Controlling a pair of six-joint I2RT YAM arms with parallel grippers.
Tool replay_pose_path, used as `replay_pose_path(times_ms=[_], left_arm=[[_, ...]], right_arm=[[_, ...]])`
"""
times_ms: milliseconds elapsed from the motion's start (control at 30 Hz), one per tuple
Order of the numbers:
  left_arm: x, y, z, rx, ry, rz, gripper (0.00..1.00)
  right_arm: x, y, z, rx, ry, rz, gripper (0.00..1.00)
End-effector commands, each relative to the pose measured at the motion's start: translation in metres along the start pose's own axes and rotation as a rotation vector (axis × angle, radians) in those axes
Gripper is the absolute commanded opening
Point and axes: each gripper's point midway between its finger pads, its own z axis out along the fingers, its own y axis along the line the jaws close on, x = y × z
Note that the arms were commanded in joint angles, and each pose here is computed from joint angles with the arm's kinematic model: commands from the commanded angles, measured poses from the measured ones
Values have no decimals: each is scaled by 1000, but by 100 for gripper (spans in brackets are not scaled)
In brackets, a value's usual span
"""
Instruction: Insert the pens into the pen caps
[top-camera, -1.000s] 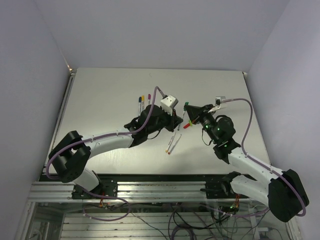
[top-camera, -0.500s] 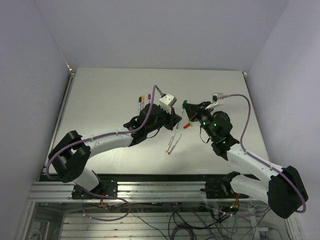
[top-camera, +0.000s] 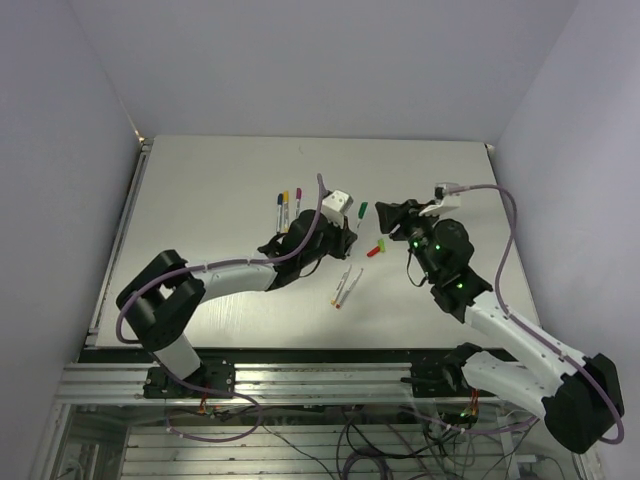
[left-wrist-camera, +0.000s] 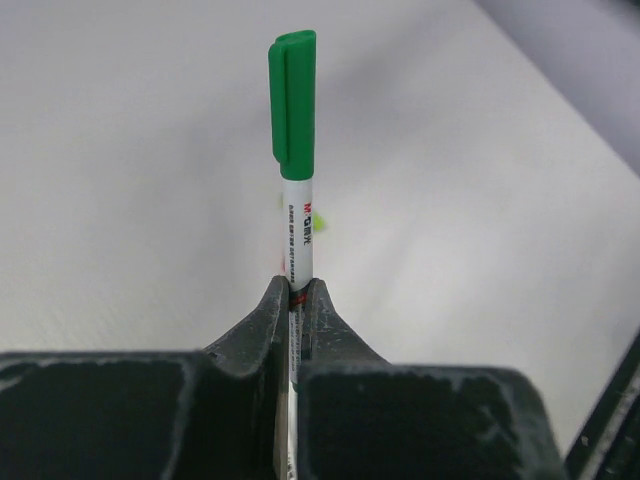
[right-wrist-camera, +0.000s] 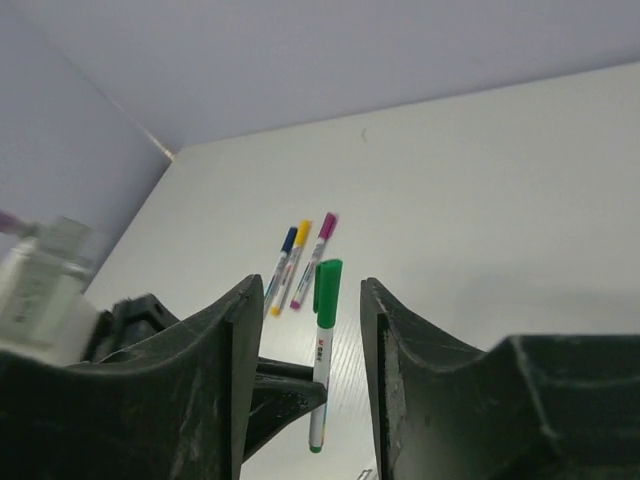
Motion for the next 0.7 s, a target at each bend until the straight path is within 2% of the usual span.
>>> replay_pose_path(times_ms=[0,233,367,667], left_arm=[[-10,33,8,-146,-13,21,7],[-4,105,20,-370,74,-40,7],[6,141,27,-479,149,-60,7],[34,181,49,-602,287,-48,7]], right_arm=[[-23,-18,-13,105,-76,-25,44],[-23,-62,-29,339,-94,-19,60],[-13,-67,-31,350,-73,-21,60],[3,-69,-37,335,-44,2,56]])
